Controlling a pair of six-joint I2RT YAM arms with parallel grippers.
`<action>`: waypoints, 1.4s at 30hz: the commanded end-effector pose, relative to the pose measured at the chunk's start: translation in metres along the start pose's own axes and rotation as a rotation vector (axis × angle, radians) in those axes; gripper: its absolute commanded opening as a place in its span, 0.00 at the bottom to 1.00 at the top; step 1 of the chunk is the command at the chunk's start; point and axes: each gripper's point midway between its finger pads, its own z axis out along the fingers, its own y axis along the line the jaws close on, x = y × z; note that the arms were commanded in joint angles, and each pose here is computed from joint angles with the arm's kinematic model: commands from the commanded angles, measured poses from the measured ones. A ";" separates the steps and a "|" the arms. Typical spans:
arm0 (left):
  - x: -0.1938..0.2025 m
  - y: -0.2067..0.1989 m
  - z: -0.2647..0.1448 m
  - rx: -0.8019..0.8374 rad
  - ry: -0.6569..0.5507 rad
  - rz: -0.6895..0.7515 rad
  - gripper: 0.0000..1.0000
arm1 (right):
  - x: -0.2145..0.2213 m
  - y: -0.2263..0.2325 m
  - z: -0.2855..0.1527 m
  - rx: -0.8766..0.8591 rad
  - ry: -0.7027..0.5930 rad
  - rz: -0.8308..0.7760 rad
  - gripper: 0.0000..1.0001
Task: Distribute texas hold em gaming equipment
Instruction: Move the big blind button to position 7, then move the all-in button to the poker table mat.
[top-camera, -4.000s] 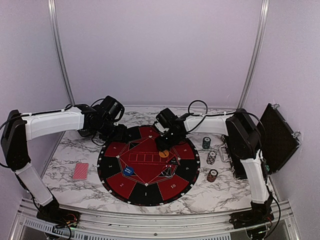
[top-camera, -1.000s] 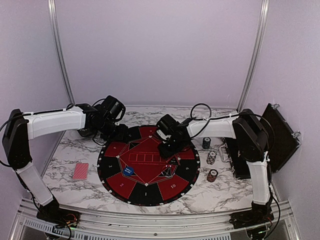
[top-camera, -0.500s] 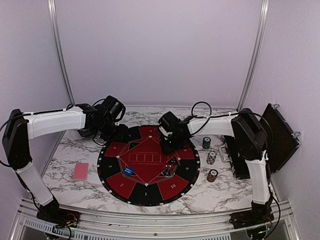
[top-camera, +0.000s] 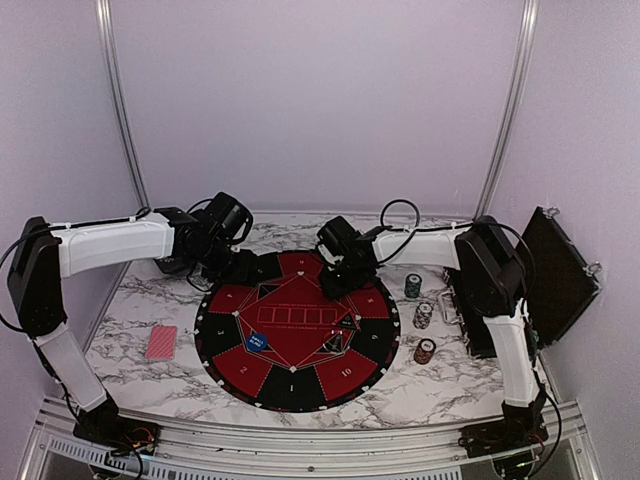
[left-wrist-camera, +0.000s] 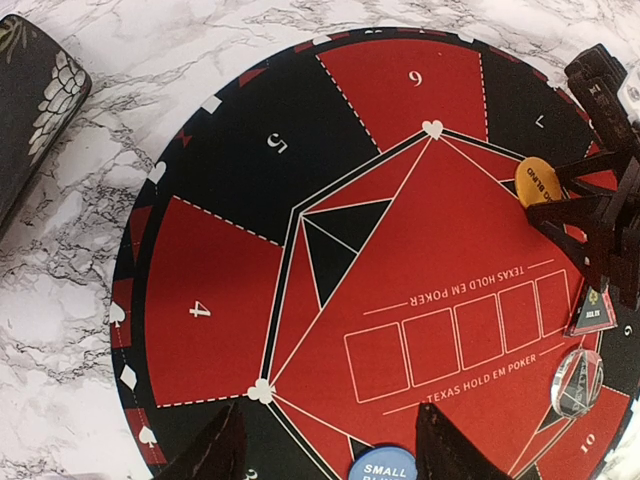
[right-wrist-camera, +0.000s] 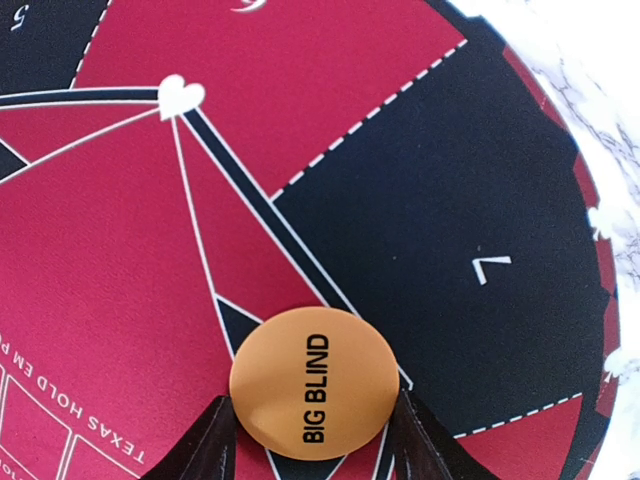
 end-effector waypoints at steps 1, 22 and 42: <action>0.000 0.000 0.000 -0.006 0.020 0.012 0.59 | 0.024 -0.029 0.022 0.082 0.079 0.006 0.51; -0.001 0.001 -0.003 -0.006 0.013 0.012 0.59 | -0.003 -0.007 -0.014 -0.026 0.005 0.003 0.69; -0.002 0.002 -0.008 -0.005 -0.001 0.007 0.60 | 0.046 -0.002 -0.085 -0.031 0.017 -0.071 0.61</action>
